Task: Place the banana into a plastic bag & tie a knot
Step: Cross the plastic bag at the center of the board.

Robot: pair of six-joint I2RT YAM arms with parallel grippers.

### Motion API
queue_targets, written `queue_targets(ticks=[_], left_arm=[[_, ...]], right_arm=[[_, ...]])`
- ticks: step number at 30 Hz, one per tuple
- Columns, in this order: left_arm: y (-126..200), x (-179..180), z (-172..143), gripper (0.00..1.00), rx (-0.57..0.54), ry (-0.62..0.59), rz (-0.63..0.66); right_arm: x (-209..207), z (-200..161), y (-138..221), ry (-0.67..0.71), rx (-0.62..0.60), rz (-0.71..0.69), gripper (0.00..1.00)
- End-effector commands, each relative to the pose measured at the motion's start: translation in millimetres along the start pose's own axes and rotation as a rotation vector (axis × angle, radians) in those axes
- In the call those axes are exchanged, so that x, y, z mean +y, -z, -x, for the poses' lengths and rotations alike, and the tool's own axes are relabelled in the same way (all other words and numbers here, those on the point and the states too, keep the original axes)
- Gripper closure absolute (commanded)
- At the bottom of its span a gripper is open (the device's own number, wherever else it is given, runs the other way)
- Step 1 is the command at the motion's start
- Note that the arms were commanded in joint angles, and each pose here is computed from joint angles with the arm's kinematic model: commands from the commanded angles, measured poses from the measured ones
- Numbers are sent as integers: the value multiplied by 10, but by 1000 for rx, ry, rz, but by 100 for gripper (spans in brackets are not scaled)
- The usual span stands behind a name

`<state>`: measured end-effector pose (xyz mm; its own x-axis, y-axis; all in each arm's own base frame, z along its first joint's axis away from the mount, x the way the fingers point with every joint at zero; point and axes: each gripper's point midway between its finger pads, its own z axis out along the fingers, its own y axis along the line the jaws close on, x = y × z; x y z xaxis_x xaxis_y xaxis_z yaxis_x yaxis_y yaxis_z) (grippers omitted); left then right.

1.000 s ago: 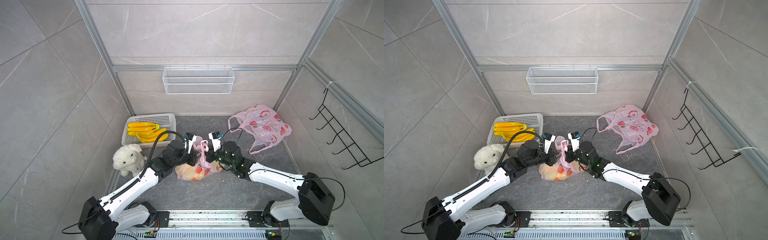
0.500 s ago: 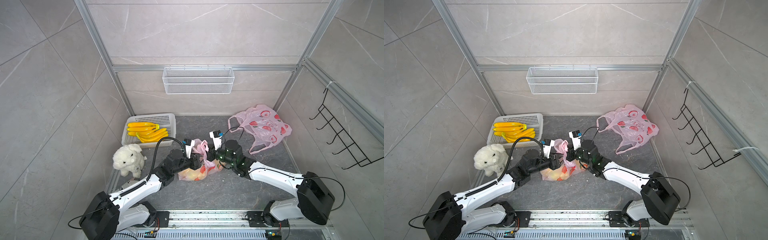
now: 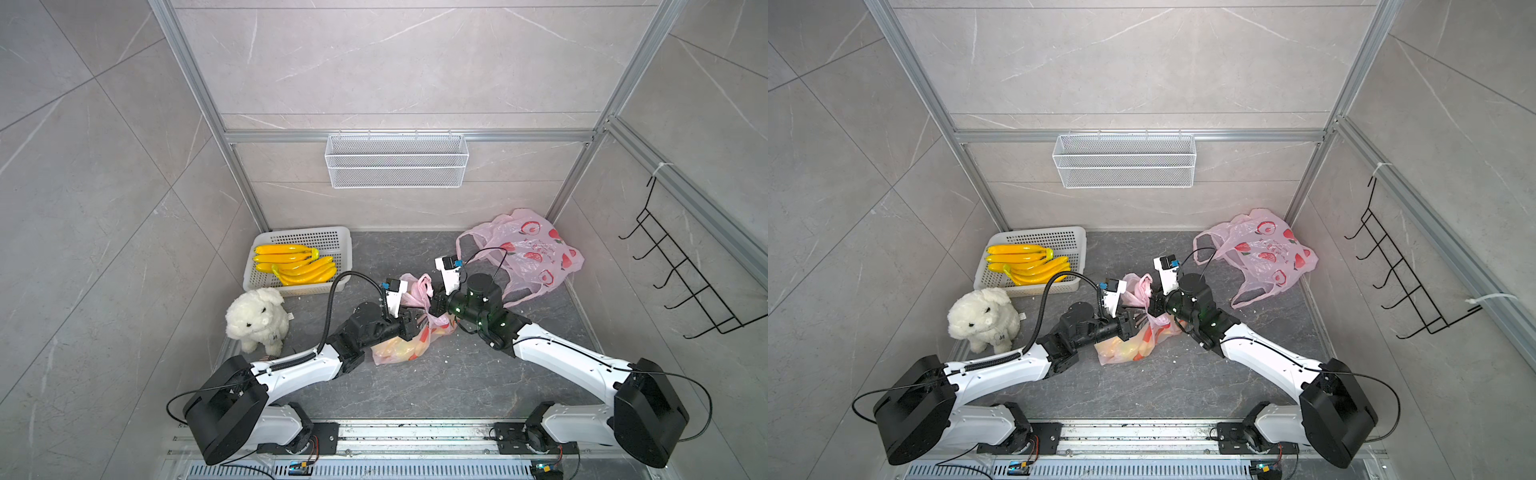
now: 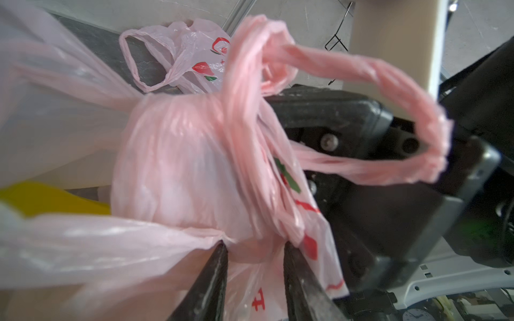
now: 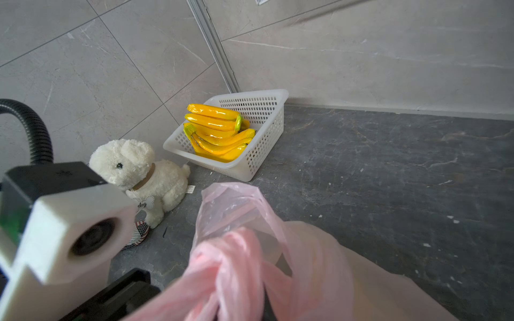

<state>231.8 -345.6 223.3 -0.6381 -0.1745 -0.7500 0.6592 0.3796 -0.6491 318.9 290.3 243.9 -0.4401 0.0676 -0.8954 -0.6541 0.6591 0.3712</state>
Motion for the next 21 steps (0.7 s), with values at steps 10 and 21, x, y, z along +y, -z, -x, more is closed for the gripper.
queue_targets(ticks=[10,21], left_arm=[[865,28,393,51,-67,-247,316],[677,11,496,53,66,-306,352]], right_arm=[[232,-137,46,119,94,139,100],[365,-204,49,190,143,118,100]])
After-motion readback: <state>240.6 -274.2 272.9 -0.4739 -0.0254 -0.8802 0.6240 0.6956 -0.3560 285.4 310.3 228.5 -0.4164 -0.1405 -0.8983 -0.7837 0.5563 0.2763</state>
